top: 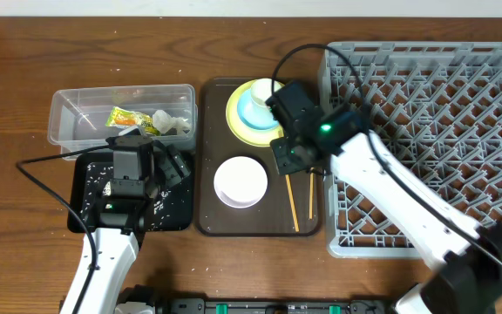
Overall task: Sort waste into correct bins and load items into the dishwasher rack
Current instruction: 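Move the right gripper down onto a wooden chopstick on the brown tray, then grasp the chopstick with the right gripper and carry it into the rack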
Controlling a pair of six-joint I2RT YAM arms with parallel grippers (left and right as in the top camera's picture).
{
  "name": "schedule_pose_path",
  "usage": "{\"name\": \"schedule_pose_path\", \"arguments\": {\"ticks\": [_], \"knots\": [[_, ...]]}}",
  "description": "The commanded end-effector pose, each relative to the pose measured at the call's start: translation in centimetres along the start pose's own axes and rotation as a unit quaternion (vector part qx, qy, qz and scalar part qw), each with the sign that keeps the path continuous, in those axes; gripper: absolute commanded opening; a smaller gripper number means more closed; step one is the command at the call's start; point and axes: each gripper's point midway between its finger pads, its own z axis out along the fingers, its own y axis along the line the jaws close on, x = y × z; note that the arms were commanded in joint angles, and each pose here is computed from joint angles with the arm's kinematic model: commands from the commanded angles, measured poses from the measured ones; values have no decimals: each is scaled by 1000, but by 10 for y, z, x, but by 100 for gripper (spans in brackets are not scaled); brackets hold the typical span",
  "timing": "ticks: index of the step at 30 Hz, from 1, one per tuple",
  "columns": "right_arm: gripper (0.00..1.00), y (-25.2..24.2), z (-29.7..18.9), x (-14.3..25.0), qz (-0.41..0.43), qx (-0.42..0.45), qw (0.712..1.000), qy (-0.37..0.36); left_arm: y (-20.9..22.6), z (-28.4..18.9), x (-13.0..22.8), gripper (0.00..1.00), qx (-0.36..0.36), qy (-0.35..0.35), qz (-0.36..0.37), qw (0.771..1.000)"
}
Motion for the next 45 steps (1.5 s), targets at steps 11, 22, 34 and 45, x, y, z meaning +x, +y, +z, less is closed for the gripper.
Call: {"name": "schedule_pose_path", "arguments": {"ticks": [11, 22, 34, 45], "knots": [[25, 0, 71, 2, 1, 43, 998, 45, -2, -4, -9, 84, 0, -12, 1, 1000], [27, -9, 118, 18, -4, 76, 993, 94, -2, -4, -9, 84, 0, -12, 1, 1000], [13, -14, 141, 30, -8, 92, 988, 121, -2, -4, -9, 84, 0, -12, 1, 1000], [1, -14, 119, 14, -1, 87, 991, 106, -2, -4, -9, 84, 0, -12, 1, 1000]]}}
